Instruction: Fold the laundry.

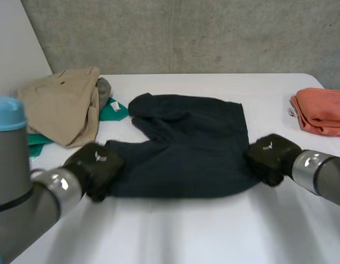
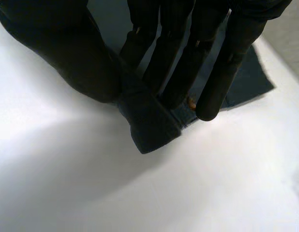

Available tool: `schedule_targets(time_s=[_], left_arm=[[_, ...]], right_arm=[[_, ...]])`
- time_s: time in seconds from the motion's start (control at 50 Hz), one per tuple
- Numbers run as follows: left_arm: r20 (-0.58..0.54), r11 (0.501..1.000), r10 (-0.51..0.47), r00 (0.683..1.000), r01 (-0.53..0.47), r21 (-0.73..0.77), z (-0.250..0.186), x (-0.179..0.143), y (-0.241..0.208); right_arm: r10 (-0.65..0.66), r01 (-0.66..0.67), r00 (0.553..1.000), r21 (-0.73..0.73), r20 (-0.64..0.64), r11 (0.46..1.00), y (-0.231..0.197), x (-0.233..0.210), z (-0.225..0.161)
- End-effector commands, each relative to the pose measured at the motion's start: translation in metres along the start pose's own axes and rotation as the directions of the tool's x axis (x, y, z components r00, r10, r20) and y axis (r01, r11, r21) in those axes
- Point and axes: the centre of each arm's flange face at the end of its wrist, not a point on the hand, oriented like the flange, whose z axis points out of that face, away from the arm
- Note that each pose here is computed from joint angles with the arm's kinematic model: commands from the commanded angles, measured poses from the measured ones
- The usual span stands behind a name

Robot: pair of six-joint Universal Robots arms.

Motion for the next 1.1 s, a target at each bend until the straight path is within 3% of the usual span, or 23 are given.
schedule_targets(time_s=[0.02, 0.16, 0.24, 0.4, 0.46, 0.52, 0.54, 0.6, 0.62, 0.68, 0.7, 0.76, 0.78, 0.84, 0.9, 1.1], left_arm=[[-0.054, 0.996, 0.042, 0.998, -0.047, -0.080, -0.039, -0.004, -0.006], [0.131, 0.992, 0.008, 0.991, -0.024, 0.122, -0.034, -0.045, -0.050], [0.153, 0.988, 0.002, 0.988, -0.026, 0.154, -0.013, -0.052, -0.060], [0.189, 0.988, -0.004, 0.982, -0.025, 0.150, 0.072, -0.061, -0.061], [0.303, 0.976, -0.036, 0.952, -0.032, 0.216, 0.106, -0.089, -0.076], [0.384, 0.944, -0.069, 0.921, -0.063, 0.323, 0.109, -0.112, -0.103], [0.450, 0.905, -0.108, 0.886, -0.100, 0.414, 0.104, -0.130, -0.125], [0.533, 0.821, -0.200, 0.822, -0.156, 0.549, 0.085, -0.159, -0.158], [0.557, 0.754, -0.272, 0.785, -0.186, 0.630, 0.065, -0.173, -0.179], [0.560, 0.642, -0.373, 0.740, -0.229, 0.731, 0.035, -0.187, -0.205], [0.545, 0.573, -0.429, 0.720, -0.249, 0.781, 0.019, -0.193, -0.216], [0.525, 0.496, -0.487, 0.699, -0.274, 0.824, 0.001, -0.199, -0.227], [0.517, 0.475, -0.505, 0.691, -0.277, 0.835, -0.005, -0.201, -0.229], [0.514, 0.499, -0.509, 0.691, -0.249, 0.830, -0.005, -0.201, -0.223], [0.511, 0.551, -0.487, 0.708, -0.205, 0.809, 0.005, -0.196, -0.212], [0.401, 0.755, -0.394, 0.827, 0.043, 0.654, 0.081, -0.137, -0.131]], right_arm=[[-0.095, 0.097, 0.994, -0.049, 0.049, 0.994, -0.017, 0.003, -0.038], [0.015, -0.004, 0.995, 0.101, -0.101, 0.995, -0.053, 0.030, -0.050], [0.059, -0.042, 0.990, 0.133, -0.125, 0.990, -0.059, 0.037, -0.045], [0.050, -0.029, 0.989, 0.151, -0.141, 0.988, -0.052, 0.036, 0.014], [0.068, -0.008, 0.965, 0.231, -0.253, 0.973, -0.066, 0.048, 0.044], [0.092, 0.030, 0.930, 0.323, -0.356, 0.946, -0.088, 0.063, 0.053], [0.126, 0.066, 0.893, 0.402, -0.432, 0.913, -0.106, 0.080, 0.055], [0.188, 0.141, 0.828, 0.520, -0.528, 0.842, -0.135, 0.103, 0.050], [0.242, 0.199, 0.781, 0.596, -0.576, 0.778, -0.156, 0.119, 0.040], [0.334, 0.276, 0.721, 0.693, -0.608, 0.665, -0.182, 0.136, 0.022], [0.391, 0.315, 0.694, 0.743, -0.605, 0.590, -0.195, 0.142, 0.008], [0.449, 0.366, 0.675, 0.794, -0.585, 0.485, -0.212, 0.147, -0.009], [0.473, 0.392, 0.671, 0.815, -0.570, 0.427, -0.221, 0.147, -0.018], [0.477, 0.396, 0.683, 0.830, -0.553, 0.394, -0.226, 0.145, -0.021], [0.456, 0.372, 0.703, 0.828, -0.546, 0.418, -0.223, 0.142, -0.015], [0.351, 0.097, 0.817, 0.710, -0.457, 0.698, -0.140, 0.101, 0.058]])
